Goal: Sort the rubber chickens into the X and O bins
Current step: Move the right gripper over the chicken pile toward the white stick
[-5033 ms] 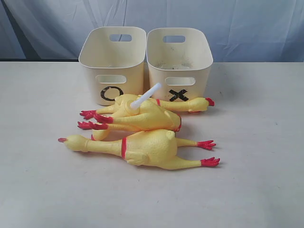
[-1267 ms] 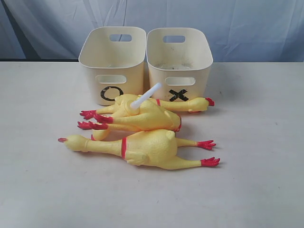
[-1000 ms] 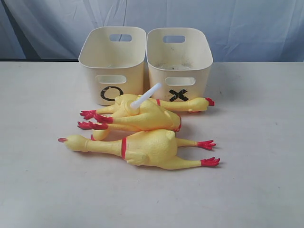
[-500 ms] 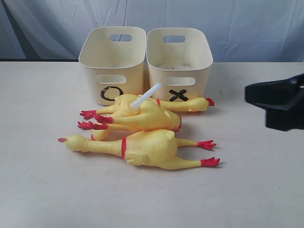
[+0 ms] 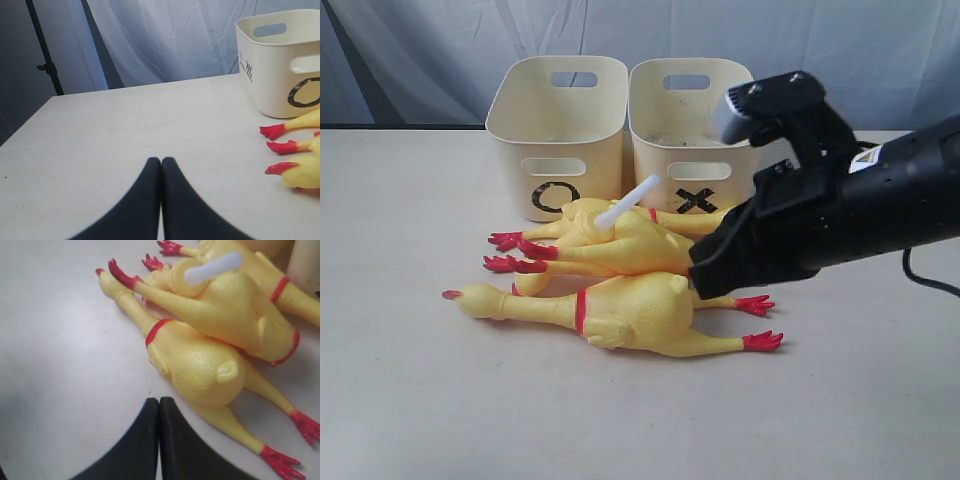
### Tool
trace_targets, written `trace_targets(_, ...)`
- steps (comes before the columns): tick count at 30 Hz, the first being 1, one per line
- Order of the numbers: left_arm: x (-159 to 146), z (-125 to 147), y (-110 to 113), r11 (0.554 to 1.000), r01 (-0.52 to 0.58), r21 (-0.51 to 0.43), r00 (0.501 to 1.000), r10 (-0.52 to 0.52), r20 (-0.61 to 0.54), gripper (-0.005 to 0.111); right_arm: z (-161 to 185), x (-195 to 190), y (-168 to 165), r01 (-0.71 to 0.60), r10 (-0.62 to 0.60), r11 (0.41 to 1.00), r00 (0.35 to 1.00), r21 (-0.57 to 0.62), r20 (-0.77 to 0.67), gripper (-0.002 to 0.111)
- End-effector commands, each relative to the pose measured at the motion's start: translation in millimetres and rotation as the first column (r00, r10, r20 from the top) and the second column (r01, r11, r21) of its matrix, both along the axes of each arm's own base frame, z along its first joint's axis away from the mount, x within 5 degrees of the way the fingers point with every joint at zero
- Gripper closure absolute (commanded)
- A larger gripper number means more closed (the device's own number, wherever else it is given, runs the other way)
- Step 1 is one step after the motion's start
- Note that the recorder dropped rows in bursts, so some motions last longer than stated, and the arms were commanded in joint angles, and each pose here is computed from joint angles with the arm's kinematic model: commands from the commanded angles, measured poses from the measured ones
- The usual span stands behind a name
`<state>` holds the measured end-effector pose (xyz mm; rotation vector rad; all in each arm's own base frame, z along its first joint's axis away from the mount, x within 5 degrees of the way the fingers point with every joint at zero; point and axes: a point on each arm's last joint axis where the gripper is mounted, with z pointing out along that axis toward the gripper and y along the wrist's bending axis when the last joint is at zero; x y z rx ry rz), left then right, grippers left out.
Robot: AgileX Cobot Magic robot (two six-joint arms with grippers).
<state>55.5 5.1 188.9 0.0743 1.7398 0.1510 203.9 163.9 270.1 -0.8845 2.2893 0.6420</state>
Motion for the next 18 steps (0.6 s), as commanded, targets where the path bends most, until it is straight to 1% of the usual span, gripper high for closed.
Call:
trace_targets(1,-0.1,3.6,-0.5,1.000,0.005,-0.008,1.000,-0.005,0.028,0.107,-16.7,9.3,6.4,-0.022,0.021,0.998,1.000,-0.062,-0.013,0.105)
trace_targets(4,-0.1,3.6,-0.5,1.000,0.005,-0.008,1.000,-0.005,0.028,0.107,-22.8,13.0,8.0,-0.016,0.015,0.997,1.000,-0.073,-0.021,0.093)
trace_targets(7,-0.1,3.6,-0.5,1.000,0.005,-0.005,1.000,-0.004,0.028,0.107,-22.2,15.6,8.8,0.008,-0.008,0.998,1.000,-0.055,-0.009,0.075)
trace_targets(10,-0.1,3.6,-0.4,1.000,0.004,-0.003,1.000,-0.004,0.028,0.107,-20.6,18.1,10.1,0.042,-0.042,0.999,0.999,-0.021,-0.004,0.060)
trace_targets(13,-0.1,3.6,-0.4,1.000,0.004,-0.003,1.000,-0.004,0.028,0.107,-19.9,24.3,10.8,0.091,-0.091,0.996,0.995,0.007,0.030,0.054)
trace_targets(15,-0.1,3.6,-0.4,1.000,0.004,-0.003,1.000,-0.004,0.028,0.107,-19.4,28.3,10.8,0.120,-0.121,0.993,0.991,0.020,0.056,0.054)
trace_targets(18,-0.1,3.6,-0.4,1.000,0.004,-0.003,1.000,-0.004,0.028,0.107,-20.7,32.7,12.0,0.162,-0.165,0.986,0.985,0.050,0.053,0.054)
